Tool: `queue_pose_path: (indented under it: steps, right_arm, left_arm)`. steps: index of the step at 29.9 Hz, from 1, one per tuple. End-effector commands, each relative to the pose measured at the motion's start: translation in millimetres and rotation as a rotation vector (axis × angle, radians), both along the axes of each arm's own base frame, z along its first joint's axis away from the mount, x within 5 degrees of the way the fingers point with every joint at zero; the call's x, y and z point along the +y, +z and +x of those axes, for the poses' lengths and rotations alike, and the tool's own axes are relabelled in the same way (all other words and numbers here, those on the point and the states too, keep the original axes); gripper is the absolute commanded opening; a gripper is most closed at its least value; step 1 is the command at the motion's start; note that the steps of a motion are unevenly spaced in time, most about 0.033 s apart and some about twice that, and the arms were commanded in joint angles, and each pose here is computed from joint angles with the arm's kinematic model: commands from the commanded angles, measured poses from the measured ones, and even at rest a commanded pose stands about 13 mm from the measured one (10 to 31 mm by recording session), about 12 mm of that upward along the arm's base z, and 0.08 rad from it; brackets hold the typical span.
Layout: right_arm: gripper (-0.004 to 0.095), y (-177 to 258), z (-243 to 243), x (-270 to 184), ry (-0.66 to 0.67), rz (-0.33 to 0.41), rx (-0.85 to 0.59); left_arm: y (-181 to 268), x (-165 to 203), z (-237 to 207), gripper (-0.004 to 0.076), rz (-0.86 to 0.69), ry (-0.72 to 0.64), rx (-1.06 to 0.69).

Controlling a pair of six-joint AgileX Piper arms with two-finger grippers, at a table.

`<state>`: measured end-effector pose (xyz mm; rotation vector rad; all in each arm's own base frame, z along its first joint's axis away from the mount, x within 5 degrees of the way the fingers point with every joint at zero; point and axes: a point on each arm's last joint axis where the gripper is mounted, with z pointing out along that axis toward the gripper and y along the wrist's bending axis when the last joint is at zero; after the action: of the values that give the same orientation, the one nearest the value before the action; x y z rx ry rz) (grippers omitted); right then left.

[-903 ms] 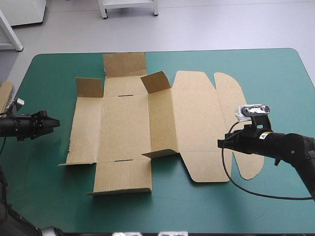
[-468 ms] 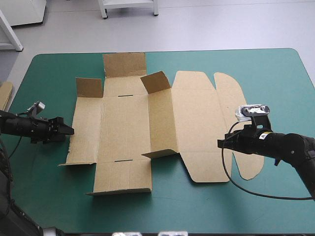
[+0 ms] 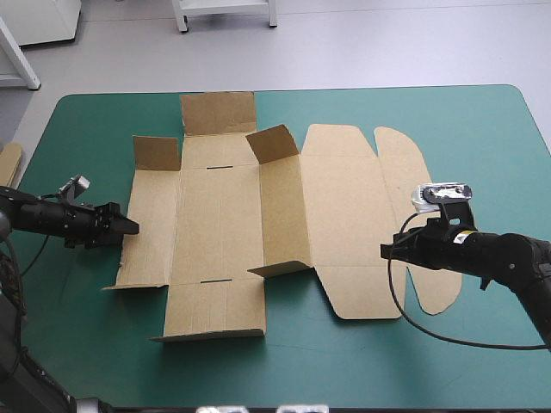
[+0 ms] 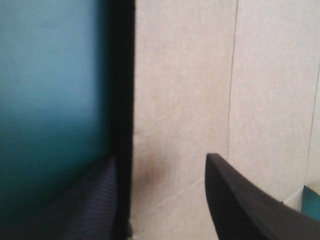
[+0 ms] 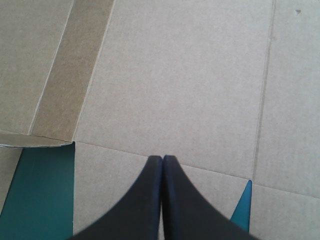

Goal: Fold the box

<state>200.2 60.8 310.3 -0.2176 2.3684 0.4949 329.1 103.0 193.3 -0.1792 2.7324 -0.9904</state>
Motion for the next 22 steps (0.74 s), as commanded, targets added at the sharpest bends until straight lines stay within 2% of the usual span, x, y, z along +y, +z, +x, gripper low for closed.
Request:
queue_pose_path:
  steps: [1, 8, 19, 22]
  right_arm:
    - [-0.0013, 17.0, 3.7, 0.2, -0.024, 0.033, -0.087]
    - [-0.0013, 17.5, 4.3, 0.0, -0.028, 0.034, -0.095]
    - [-0.0013, 17.6, 4.2, 0.4, -0.028, 0.042, -0.092]
    - [-0.0013, 17.6, 4.2, 0.4, -0.028, 0.042, -0.092]
  left_arm:
    - [17.6, -22.5, 1.3, 0.0391, -0.07, -0.091, -0.008]
    - [9.4, -41.2, 7.2, 0.0384, -0.08, -0.15, 0.017]
    - [9.7, -51.9, 10.2, 0.0304, -0.097, -0.168, 0.012]
    - [10.0, -52.2, 10.5, 0.0227, -0.101, -0.166, 0.01]
